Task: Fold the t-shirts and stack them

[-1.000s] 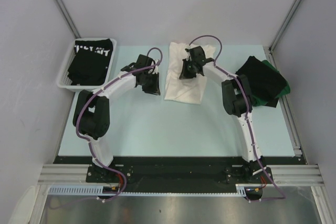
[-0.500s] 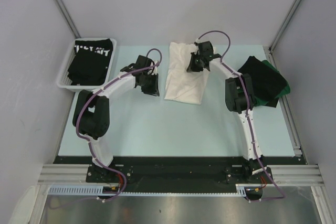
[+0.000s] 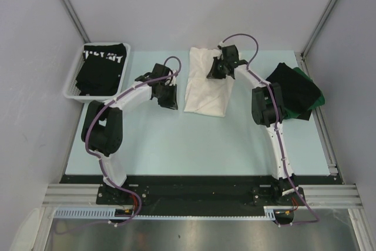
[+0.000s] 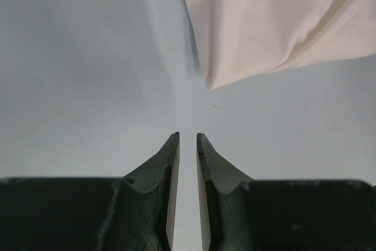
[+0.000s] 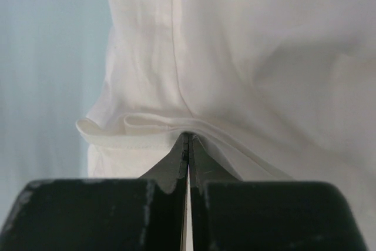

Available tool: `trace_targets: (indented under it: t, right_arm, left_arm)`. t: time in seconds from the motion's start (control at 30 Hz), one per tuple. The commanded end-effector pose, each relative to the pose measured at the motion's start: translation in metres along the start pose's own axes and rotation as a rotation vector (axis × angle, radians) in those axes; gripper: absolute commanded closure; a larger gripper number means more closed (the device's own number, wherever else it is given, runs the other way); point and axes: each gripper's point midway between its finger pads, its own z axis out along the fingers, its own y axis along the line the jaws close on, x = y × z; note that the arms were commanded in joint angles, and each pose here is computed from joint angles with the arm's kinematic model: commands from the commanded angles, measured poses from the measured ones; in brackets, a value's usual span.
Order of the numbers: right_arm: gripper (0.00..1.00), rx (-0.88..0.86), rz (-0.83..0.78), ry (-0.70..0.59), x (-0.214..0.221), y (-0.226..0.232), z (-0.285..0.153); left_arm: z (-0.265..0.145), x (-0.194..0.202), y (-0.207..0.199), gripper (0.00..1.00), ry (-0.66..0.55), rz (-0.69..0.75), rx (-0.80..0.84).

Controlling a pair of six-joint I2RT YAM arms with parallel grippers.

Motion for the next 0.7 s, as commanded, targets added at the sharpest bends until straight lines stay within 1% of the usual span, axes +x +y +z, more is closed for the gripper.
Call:
trace_targets:
  t: [0.0,0.1,0.13,0.17,0.23,0.27,0.3,0.33,0.37,0.53,0.57,0.67]
  right_arm:
    - [1.00,-0.057,0.002,-0.061,-0.024,0.025,-0.006]
    - [0.99,-0.044,-0.001,-0.059,-0.026,0.029,-0.016]
    - [0.95,-0.040,-0.011,-0.058,-0.025,0.033,-0.020]
    - [0.89,-0.028,-0.014,-0.055,-0.023,0.034,-0.029]
    - [0.83,-0.002,-0.036,-0.071,-0.026,0.034,-0.043]
    - [0.74,0.004,-0.046,-0.072,-0.025,0.037,-0.058]
    - [0.71,0.020,-0.063,-0.075,-0.026,0.036,-0.065]
    - [0.69,0.031,-0.072,-0.073,-0.025,0.035,-0.072]
    - [0.68,0.047,-0.083,-0.080,-0.026,0.038,-0.090]
    - [0.62,0.111,-0.141,-0.105,-0.028,0.038,-0.142]
    - [0.61,0.121,-0.147,-0.135,-0.035,0.042,-0.159]
    - [0.59,0.148,-0.141,-0.117,-0.024,0.033,-0.175]
  left_arm:
    - [-0.012,-0.008,-0.002,0.78,-0.039,0.015,0.018]
    - [-0.010,-0.005,-0.004,0.78,-0.037,0.006,0.030]
    - [-0.009,-0.006,-0.004,0.78,-0.045,0.004,0.034]
    - [-0.008,-0.006,-0.005,0.78,-0.048,0.002,0.041]
    - [-0.003,-0.003,-0.011,0.76,-0.043,-0.009,0.081]
    - [0.000,-0.002,-0.013,0.75,-0.043,-0.013,0.096]
    - [0.003,0.003,-0.016,0.75,-0.029,-0.026,0.124]
    - [0.008,0.001,-0.018,0.75,-0.042,-0.030,0.141]
    - [0.011,0.001,-0.020,0.74,-0.042,-0.034,0.156]
    - [0.023,-0.004,-0.030,0.73,-0.057,-0.055,0.225]
    - [0.026,-0.005,-0.031,0.73,-0.057,-0.056,0.234]
    - [0.034,-0.009,-0.033,0.71,-0.069,-0.048,0.253]
